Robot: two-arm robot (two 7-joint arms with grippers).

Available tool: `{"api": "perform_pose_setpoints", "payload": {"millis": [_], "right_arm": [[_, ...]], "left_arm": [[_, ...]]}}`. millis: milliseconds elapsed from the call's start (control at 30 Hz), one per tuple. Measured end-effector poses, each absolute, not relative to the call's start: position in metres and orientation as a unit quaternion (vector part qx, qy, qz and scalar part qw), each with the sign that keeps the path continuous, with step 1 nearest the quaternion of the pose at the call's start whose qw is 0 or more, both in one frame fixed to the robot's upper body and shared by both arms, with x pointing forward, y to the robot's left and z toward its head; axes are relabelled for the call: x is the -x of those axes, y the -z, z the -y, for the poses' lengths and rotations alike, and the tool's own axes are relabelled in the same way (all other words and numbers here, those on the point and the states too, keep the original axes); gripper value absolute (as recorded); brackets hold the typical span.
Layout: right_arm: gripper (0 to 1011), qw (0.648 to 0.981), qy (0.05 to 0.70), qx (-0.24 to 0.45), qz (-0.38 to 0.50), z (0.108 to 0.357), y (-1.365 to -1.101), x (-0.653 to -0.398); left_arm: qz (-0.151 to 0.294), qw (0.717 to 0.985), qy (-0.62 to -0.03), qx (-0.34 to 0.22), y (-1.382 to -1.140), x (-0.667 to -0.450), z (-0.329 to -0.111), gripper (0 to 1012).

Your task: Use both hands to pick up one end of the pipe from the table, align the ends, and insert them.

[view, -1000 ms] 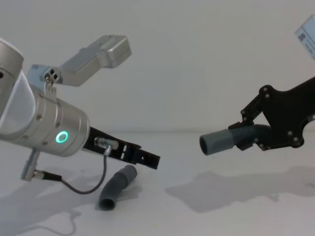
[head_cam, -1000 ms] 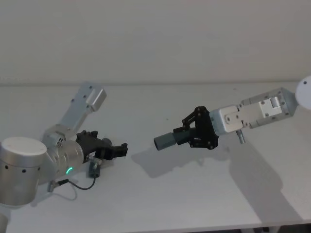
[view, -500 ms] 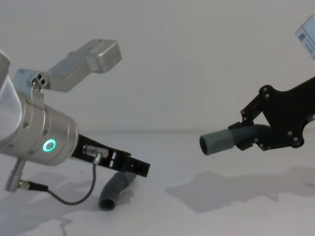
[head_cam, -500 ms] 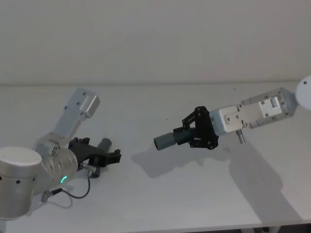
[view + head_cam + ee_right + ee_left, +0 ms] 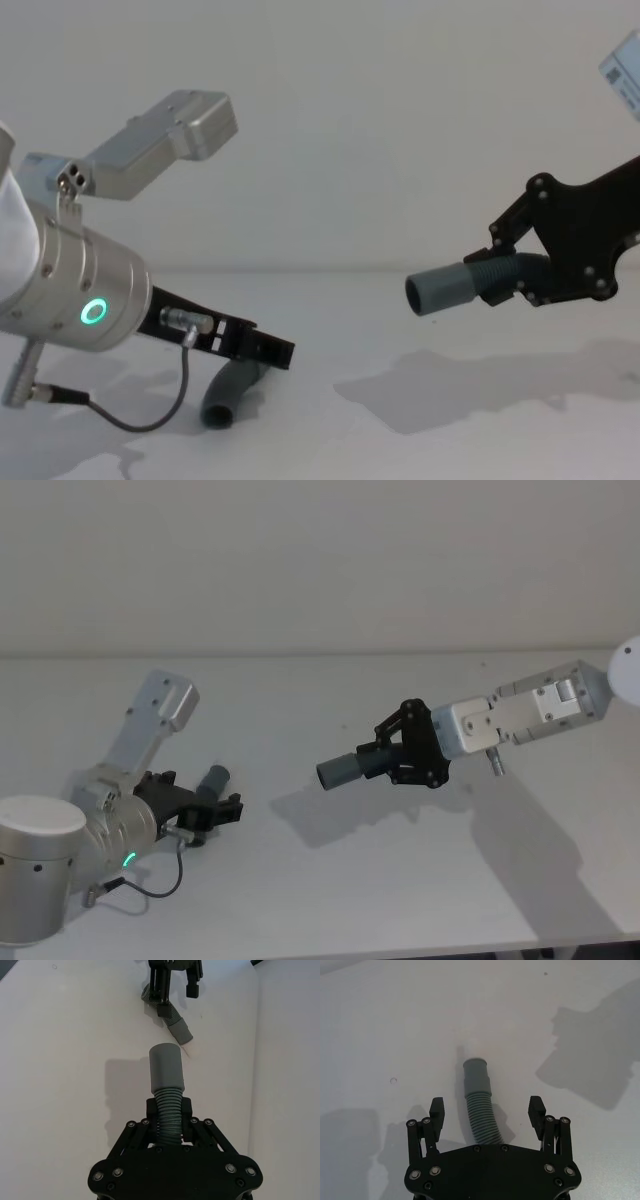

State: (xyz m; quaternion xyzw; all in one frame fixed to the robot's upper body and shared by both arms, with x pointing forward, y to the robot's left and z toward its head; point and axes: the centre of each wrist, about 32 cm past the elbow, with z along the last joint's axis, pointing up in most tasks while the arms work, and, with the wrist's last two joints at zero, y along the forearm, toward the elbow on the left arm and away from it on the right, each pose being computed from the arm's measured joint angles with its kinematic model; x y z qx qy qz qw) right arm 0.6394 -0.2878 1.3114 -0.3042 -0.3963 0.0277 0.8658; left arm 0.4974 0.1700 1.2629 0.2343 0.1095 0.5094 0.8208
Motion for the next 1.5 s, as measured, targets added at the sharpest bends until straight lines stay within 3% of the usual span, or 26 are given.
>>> {"api": "perform_pose_setpoints", "payload": {"millis": [1200,1500], "right_arm": [[235,0.866,-0.028,0.304,0.396,0.288,-1.311,-0.639],[236,0.866,-0.028,0.304,0.396,0.288,-1.311,-0.639]], "left_arm": [[-0.125,0.801,-0.527,-0.254,-1.244,-0.513,-0.163,1000],[-0.128,0.803,-0.525,-0.253,-1.240,-0.518,-0.160,825]]}}
